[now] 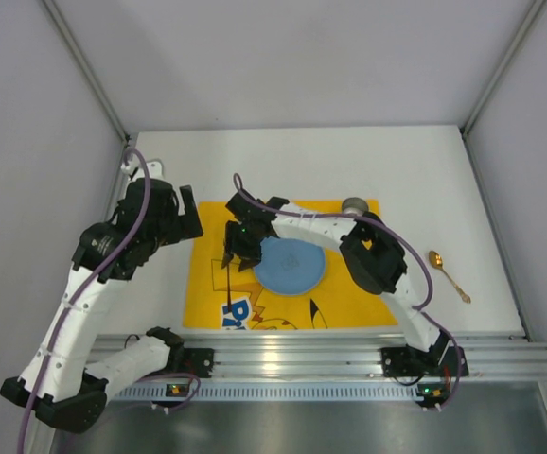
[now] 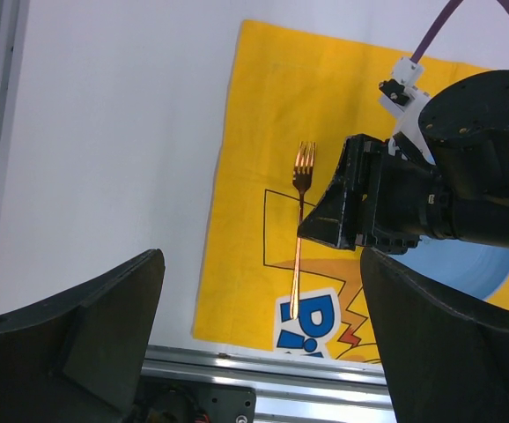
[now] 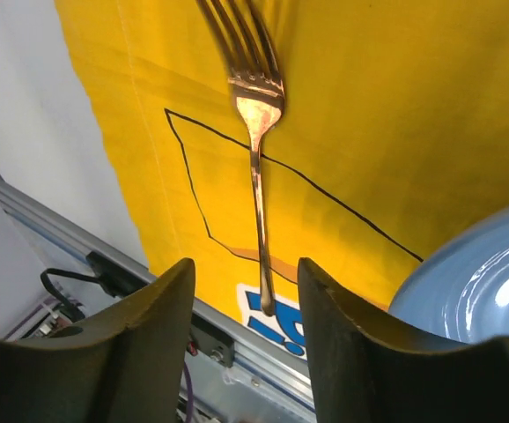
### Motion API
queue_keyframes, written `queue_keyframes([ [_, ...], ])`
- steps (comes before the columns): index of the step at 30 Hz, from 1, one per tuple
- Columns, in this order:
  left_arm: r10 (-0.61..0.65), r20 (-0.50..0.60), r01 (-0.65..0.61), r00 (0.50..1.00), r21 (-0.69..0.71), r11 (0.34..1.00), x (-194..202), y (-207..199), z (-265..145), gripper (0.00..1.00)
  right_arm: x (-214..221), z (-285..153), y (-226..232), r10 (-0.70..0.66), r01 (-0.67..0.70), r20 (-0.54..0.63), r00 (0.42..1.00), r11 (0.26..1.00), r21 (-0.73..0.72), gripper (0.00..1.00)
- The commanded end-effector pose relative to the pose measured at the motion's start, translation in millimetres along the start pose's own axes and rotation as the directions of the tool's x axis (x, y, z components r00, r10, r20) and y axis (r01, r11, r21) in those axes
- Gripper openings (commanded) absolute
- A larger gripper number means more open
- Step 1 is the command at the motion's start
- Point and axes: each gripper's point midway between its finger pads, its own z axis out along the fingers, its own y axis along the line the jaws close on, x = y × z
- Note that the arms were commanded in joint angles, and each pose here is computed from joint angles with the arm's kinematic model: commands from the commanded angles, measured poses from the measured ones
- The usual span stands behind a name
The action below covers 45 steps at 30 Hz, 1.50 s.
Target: Set the dinner table for one person
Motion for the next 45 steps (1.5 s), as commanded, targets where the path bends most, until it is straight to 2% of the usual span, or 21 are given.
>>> queue_keyframes([
  [1,-0.015,0.035,0.015,0.999,-0.015,1.000,-13.0,2.9,-7.0,0.98,-14.8,-26.3,37.8,-0.077,0.085,0.086,0.993,0.992,-0.091,0.53],
  [4,-0.009,0.048,0.009,0.999,-0.016,1.000,-19.5,1.2,-6.9,0.98,-25.5,-61.3,54.5,-0.100,0.121,0.150,0.984,0.983,-0.139,0.56],
  [6,-0.001,0.049,0.001,0.999,-0.012,1.000,-21.4,-1.0,-4.9,0.98,-33.7,-107.6,68.4,-0.117,0.161,0.232,0.966,0.970,-0.180,0.61],
  [8,0.002,0.043,-0.002,0.999,0.003,1.000,-21.1,-6.8,1.0,0.98,-48.4,-136.5,45.9,-0.106,0.156,0.293,0.950,0.976,-0.154,0.65],
  [9,0.000,0.039,-0.001,0.999,0.012,1.000,-19.7,-9.2,3.8,0.98,-56.2,-177.6,42.9,-0.098,0.169,0.374,0.922,0.972,-0.162,0.68],
  [10,-0.004,0.032,0.003,0.999,0.031,1.000,-17.4,-14.9,9.7,0.98,-75.3,-198.6,16.8,-0.090,0.155,0.425,0.901,0.980,-0.122,0.76],
  [11,-0.009,0.028,0.008,1.000,0.045,0.999,-16.0,-18.6,12.8,0.98,-73.2,-198.7,-25.2,-0.077,0.101,0.407,0.910,0.994,-0.038,0.79],
  [12,-0.011,0.023,0.010,1.000,0.058,0.998,-13.9,-21.7,15.6,0.98,-77.3,-233.3,-47.0,-0.100,0.108,0.474,0.875,0.994,0.010,0.81],
  [14,-0.025,0.012,0.023,1.000,0.094,0.995,-8.5,-31.5,25.6,0.98,-84.2,-256.8,-142.0,-0.036,-0.056,0.486,0.873,0.983,0.173,0.83],
  [15,-0.027,0.009,0.026,1.000,0.107,0.994,-7.0,-34.9,29.1,0.97,-82.7,-286.5,-173.9,-0.056,-0.094,0.539,0.840,0.965,0.246,0.86],
  [16,-0.028,-0.008,0.029,1.000,0.113,0.993,-0.3,-37.2,34.9,0.97,-76.8,-304.1,-236.7,0.037,-0.244,0.545,0.838,0.918,0.313,0.87],
  [18,-0.045,-0.012,0.046,0.999,0.154,0.987,0.2,-48.8,43.1,0.98,-64.0,-338.5,-285.7,0.077,-0.331,0.582,0.809,0.879,0.343,0.88],
  [19,-0.043,-0.027,0.047,0.999,0.162,0.986,5.7,-51.6,48.2,0.98,-50.5,-356.0,-332.0,0.173,-0.458,0.606,0.776,0.815,0.354,0.89],
  [21,-0.062,-0.036,0.069,0.997,0.207,0.976,7.4,-64.5,56.9,0.97,-32.0,-377.7,-371.8,0.211,-0.542,0.639,0.740,0.749,0.380,0.93],
  [22,-0.068,-0.058,0.079,0.996,0.211,0.974,15.4,-67.8,65.1,0.98,-13.9,-380.1,-395.5,0.266,-0.608,0.632,0.728,0.677,0.416,0.94],
  [23,-0.073,-0.070,0.087,0.995,0.225,0.971,19.4,-71.6,68.7,0.97,-7.9,-376.3,-404.9,0.272,-0.620,0.624,0.732,0.645,0.446,0.96],
  [27,-0.093,-0.110,0.121,0.990,0.290,0.949,31.4,-92.8,90.1,0.97,22.3,-336.1,-441.0,0.443,-0.714,0.585,0.680,0.581,0.391,1.00],
  [29,-0.089,-0.135,0.125,0.987,0.289,0.949,38.3,-96.2,99.2,0.97,39.5,-320.5,-468.9,0.544,-0.771,0.553,0.631,0.515,0.373,1.00],
  [32,-0.085,-0.123,0.119,0.989,0.299,0.947,40.1,-99.7,108.6,0.97,33.0,-327.6,-485.6,0.571,-0.788,0.546,0.614,0.483,0.382,1.00],
  [38,-0.100,-0.134,0.136,0.986,0.295,0.946,50.0,-103.8,126.8,0.97,20.8,-320.1,-508.9,0.595,-0.784,0.511,0.621,0.460,0.417,1.00],
  [45,-0.101,-0.140,0.135,0.985,0.260,0.956,56.1,-100.4,140.3,0.97,27.5,-293.9,-518.2,0.571,-0.727,0.453,0.685,0.490,0.482,1.00],
])
